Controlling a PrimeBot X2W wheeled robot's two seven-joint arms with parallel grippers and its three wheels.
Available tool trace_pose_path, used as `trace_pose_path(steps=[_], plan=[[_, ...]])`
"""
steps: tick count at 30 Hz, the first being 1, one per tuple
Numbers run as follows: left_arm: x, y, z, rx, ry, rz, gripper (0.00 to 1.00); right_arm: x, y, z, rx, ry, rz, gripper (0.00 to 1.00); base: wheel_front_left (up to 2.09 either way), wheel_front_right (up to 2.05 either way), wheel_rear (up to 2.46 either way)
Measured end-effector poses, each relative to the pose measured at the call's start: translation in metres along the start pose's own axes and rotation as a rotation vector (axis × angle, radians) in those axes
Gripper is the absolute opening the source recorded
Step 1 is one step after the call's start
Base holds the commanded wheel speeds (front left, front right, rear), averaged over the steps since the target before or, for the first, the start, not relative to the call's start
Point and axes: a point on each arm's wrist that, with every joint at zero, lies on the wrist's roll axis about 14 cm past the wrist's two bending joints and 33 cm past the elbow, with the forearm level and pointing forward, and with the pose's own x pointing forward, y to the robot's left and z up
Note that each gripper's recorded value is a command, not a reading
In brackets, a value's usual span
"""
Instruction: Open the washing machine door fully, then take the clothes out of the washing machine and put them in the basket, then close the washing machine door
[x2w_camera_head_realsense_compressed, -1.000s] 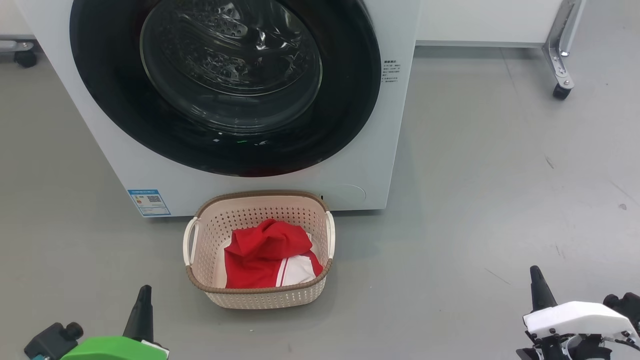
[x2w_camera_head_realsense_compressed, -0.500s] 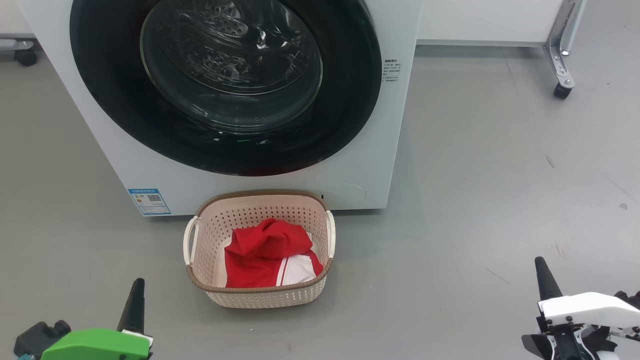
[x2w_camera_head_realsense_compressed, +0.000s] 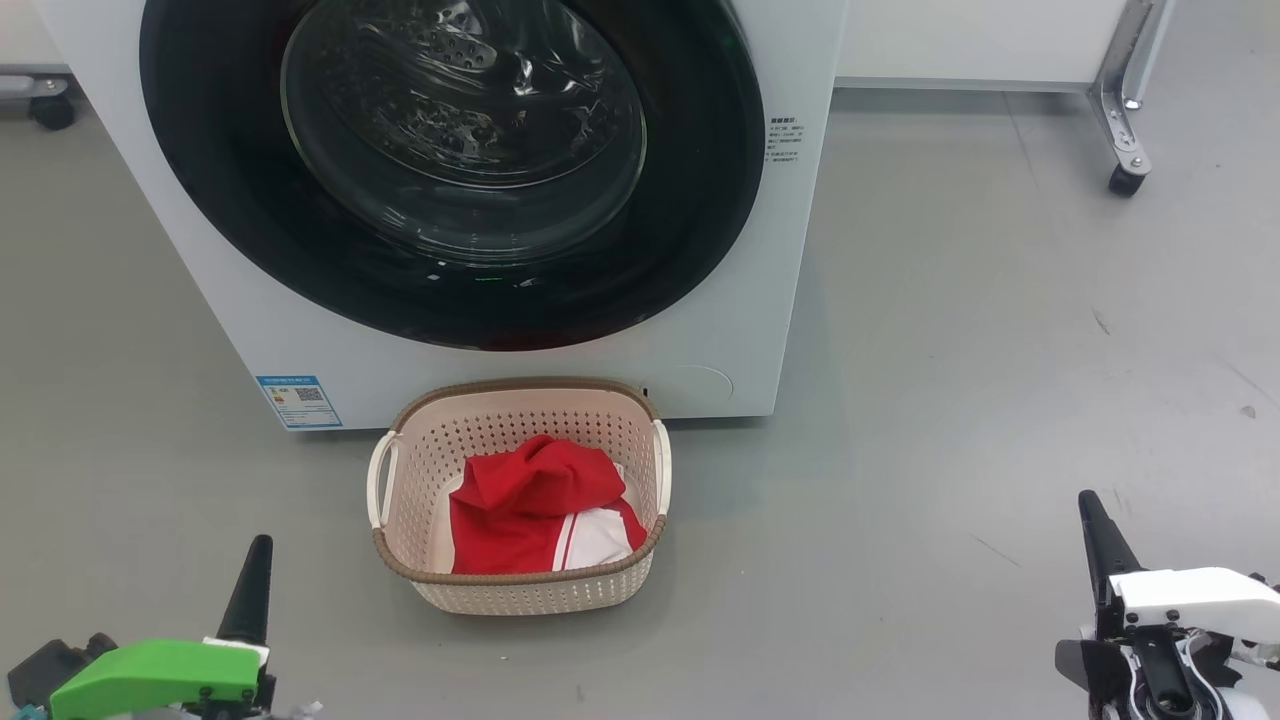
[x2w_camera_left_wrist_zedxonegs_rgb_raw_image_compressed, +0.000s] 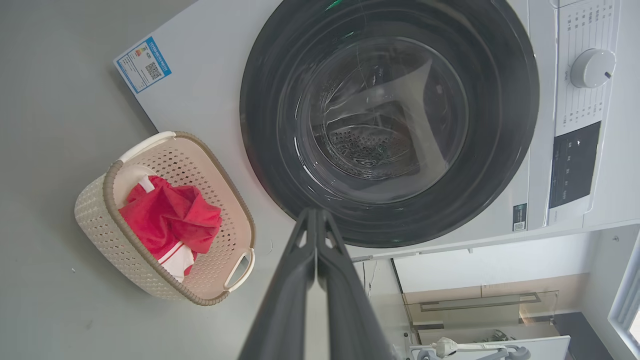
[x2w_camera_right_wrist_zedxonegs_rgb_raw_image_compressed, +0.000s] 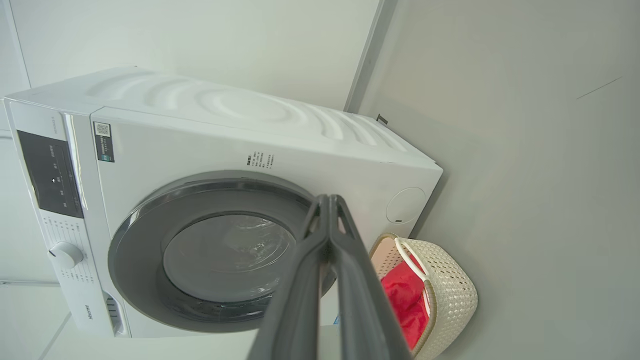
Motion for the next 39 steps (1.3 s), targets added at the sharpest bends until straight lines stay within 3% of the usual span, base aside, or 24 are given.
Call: trace_pose_path(steps=[15,39], plan=[[0.007,-0.009,0.011,-0.187,-0.020,-0.041,0.00,0.008,0.016,0.009,0.182,-0.008,0.057,0.00,0.00,0.00,0.00],[0.008,-0.009,0.012,-0.188,-0.023,-0.044,0.00,0.008,0.016,0.010,0.183,-0.010,0.058,0.00,0.00,0.00,0.00]])
